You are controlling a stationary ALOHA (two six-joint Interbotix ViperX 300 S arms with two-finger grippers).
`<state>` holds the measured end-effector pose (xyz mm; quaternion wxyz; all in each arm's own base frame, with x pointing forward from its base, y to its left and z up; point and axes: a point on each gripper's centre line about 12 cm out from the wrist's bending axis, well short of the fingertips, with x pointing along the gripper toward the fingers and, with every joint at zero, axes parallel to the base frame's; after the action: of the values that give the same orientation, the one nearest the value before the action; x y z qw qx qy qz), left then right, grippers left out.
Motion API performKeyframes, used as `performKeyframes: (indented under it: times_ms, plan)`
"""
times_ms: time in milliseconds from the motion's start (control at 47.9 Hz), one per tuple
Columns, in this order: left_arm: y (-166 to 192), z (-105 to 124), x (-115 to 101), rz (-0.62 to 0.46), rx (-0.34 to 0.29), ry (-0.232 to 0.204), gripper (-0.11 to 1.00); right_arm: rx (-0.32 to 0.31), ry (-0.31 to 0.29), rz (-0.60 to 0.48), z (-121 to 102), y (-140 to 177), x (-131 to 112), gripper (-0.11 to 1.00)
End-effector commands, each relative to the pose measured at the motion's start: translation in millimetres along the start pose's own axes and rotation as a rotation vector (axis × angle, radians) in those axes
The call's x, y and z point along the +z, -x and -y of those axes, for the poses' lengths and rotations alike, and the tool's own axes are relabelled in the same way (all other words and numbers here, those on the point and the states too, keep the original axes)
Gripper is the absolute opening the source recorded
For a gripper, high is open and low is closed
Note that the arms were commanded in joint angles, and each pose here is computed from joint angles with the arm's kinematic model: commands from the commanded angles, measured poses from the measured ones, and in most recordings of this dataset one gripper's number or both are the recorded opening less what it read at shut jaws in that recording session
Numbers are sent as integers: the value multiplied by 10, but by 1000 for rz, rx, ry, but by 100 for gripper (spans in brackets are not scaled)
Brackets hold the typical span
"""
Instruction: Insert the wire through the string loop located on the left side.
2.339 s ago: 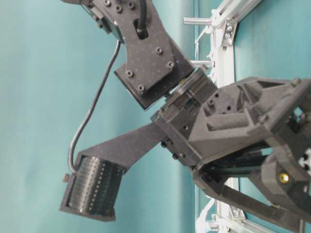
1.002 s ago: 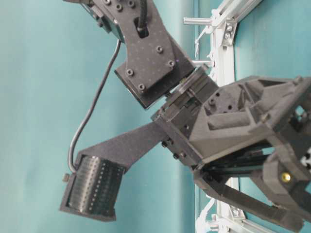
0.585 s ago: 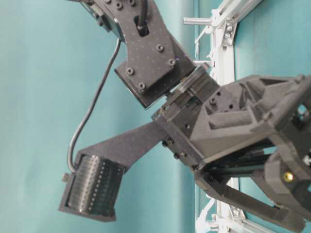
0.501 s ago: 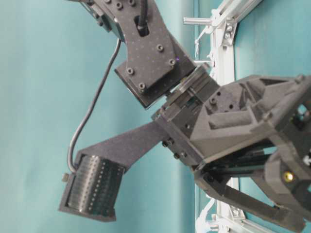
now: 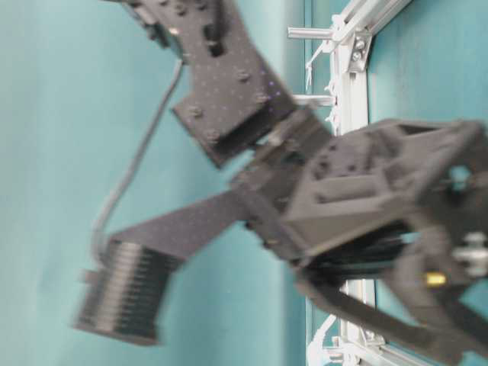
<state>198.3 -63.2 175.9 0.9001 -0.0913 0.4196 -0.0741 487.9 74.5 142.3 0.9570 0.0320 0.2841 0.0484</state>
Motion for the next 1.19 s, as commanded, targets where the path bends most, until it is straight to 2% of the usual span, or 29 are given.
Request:
performKeyframes:
  times_ms: [0,251,1169]
  plan:
    - [76,-27,79,36,7,-8,69,-1,-3,85,26,194,335,91]
    - [219,-114,136,106,25,-17,69,-13,-10,125,101,321,489,91]
    - [253,-138,133,120,30,-15,68,-33,-20,117,205,334,440,91]
